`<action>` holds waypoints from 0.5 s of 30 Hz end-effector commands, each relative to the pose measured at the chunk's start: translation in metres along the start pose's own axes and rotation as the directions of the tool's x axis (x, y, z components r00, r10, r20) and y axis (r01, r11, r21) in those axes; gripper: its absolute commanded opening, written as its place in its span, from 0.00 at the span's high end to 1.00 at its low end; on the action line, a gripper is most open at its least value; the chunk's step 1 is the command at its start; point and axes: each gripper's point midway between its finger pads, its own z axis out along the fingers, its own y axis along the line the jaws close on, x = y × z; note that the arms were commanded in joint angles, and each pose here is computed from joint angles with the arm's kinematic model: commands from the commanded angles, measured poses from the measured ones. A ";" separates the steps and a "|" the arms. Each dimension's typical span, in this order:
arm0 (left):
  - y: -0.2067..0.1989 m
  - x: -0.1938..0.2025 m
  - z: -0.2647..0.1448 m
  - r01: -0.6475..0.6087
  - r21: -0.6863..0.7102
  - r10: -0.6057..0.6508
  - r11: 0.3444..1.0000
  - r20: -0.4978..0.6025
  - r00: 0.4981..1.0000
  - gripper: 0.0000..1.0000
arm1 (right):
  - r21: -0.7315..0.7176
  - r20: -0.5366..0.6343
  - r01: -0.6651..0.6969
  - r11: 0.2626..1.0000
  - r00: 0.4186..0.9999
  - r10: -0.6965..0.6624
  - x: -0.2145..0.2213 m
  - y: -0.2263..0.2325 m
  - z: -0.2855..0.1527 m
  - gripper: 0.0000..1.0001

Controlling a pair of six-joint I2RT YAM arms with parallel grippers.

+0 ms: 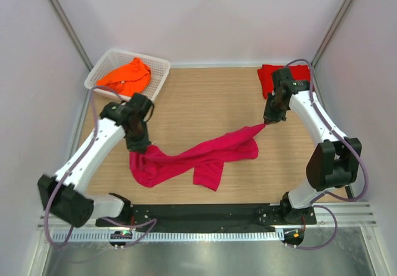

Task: Fold and stack the t-shirts
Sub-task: Flatten the tshirt out

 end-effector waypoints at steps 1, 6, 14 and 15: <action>-0.045 0.012 0.002 -0.159 0.069 0.164 0.985 -0.075 0.984 1.00 | -0.025 0.077 0.006 1.000 0.997 -0.004 -0.008 0.001 -0.019 0.99; -0.118 0.014 0.025 -0.237 0.285 0.292 0.929 -0.167 0.942 1.00 | -0.008 0.082 0.006 1.000 0.997 -0.005 -0.005 -0.004 -0.021 0.99; -0.150 -0.049 0.076 -0.429 0.131 0.446 0.894 -0.169 0.879 1.00 | 0.029 0.079 0.005 1.000 0.997 -0.007 -0.006 -0.010 -0.018 0.99; -0.148 -0.058 0.081 -0.446 0.090 0.455 0.891 -0.162 0.876 1.00 | 0.028 0.077 0.006 1.000 0.997 -0.008 -0.006 -0.010 -0.018 0.99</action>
